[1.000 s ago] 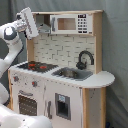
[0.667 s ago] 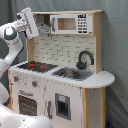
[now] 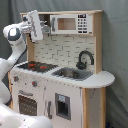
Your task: Play with the kitchen
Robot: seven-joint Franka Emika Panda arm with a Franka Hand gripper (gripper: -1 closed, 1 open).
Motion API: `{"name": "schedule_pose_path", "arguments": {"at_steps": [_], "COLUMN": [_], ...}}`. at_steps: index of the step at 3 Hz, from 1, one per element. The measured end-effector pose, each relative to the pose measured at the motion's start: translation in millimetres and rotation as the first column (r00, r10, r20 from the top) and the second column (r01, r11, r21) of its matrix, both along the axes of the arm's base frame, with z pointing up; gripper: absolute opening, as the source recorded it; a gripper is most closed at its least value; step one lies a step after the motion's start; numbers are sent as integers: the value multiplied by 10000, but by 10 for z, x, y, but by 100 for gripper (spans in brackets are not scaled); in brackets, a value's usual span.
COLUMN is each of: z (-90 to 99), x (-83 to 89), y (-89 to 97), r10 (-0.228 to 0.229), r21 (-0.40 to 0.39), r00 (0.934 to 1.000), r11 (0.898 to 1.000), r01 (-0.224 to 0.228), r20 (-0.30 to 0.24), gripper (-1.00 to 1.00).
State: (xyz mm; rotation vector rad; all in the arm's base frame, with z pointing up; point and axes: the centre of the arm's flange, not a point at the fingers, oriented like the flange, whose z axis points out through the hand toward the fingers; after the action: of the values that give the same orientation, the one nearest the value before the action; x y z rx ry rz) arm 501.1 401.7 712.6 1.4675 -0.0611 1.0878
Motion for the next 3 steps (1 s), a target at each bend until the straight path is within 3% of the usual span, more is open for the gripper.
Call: {"name": "schedule_pose_path", "arguments": {"at_steps": [1,3], "z": [-8,-24], "x": [157,-159], "y": [-591,-831], "r10": [-1453,-1498], "r21": [681,1469], "r00": [9890,9863], "r11": [9868,9763], "r01": [1469,1587], "r20": [-282,-693], "gripper": [-100,-100]}}
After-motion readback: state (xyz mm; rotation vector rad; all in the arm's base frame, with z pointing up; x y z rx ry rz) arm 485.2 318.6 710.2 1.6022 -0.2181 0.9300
